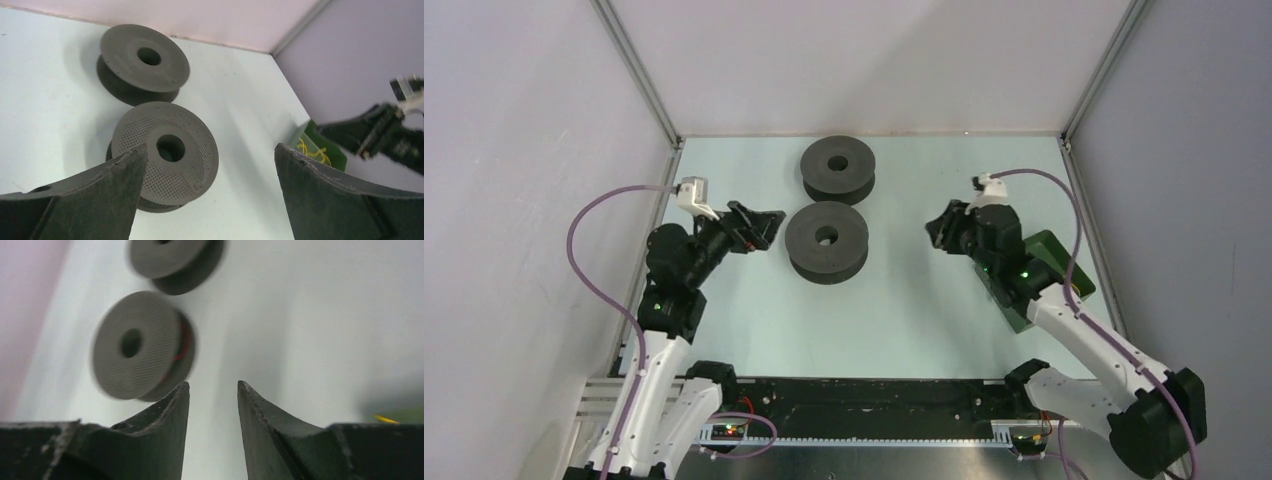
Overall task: Wrap the cables
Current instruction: Pick up the cable from the storage box.
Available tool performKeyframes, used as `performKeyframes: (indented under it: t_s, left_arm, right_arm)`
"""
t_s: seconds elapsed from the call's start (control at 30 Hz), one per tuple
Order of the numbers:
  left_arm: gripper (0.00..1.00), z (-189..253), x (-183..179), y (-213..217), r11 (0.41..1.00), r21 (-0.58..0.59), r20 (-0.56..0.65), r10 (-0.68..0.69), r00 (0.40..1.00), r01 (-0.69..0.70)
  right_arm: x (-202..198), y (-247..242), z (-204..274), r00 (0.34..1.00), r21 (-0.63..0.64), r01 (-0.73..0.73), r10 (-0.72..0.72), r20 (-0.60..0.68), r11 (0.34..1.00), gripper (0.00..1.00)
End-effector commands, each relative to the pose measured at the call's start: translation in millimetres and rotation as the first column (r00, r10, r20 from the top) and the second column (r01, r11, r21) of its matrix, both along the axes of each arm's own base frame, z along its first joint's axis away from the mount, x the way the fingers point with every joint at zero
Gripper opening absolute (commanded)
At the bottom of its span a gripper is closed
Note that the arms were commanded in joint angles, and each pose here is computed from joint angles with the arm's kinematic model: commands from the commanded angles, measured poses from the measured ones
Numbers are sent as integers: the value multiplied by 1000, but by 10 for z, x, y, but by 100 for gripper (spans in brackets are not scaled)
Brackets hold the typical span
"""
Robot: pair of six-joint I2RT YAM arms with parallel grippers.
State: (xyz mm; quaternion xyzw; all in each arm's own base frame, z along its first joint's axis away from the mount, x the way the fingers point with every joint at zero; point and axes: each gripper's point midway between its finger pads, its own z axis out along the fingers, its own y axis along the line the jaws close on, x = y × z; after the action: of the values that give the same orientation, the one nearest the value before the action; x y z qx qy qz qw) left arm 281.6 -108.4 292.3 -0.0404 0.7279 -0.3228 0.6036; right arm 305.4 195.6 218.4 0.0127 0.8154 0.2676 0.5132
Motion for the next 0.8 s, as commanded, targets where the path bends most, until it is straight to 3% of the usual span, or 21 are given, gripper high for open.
performKeyframes:
  t_s: [0.0,0.1,0.17,0.4,0.53,0.63,0.77]
  left_arm:
    - [100,-83,-257,-204,973,116,3,-200,980,198]
    - [100,-255,-286,-130,975,149,-2,-164,986,163]
    - [100,-358,-279,-36,982,160,-17,-104,994,105]
    - [100,-445,-315,13,970,237,-59,-41,997,54]
    - [100,-496,-375,-105,960,261,-78,-87,993,104]
    - [100,-510,-382,-118,957,269,-83,-88,993,107]
    - [100,-501,-392,-105,956,276,-78,-81,994,100]
  right_arm:
    - [22,-889,-319,968,-257,222,-245,-61,941,45]
    - [52,-1352,-423,916,-285,346,-388,-104,894,45]
    - [42,-1488,-500,906,-274,345,-395,-153,898,45]
    - [30,-1758,-903,891,-369,158,-293,-346,916,42]
    - [99,-1822,-950,928,-434,7,-167,-332,901,40]
    - [121,-1913,-1060,925,-488,-34,-157,-346,872,40]
    - [98,-1828,-1173,921,-448,-127,-63,-385,885,40]
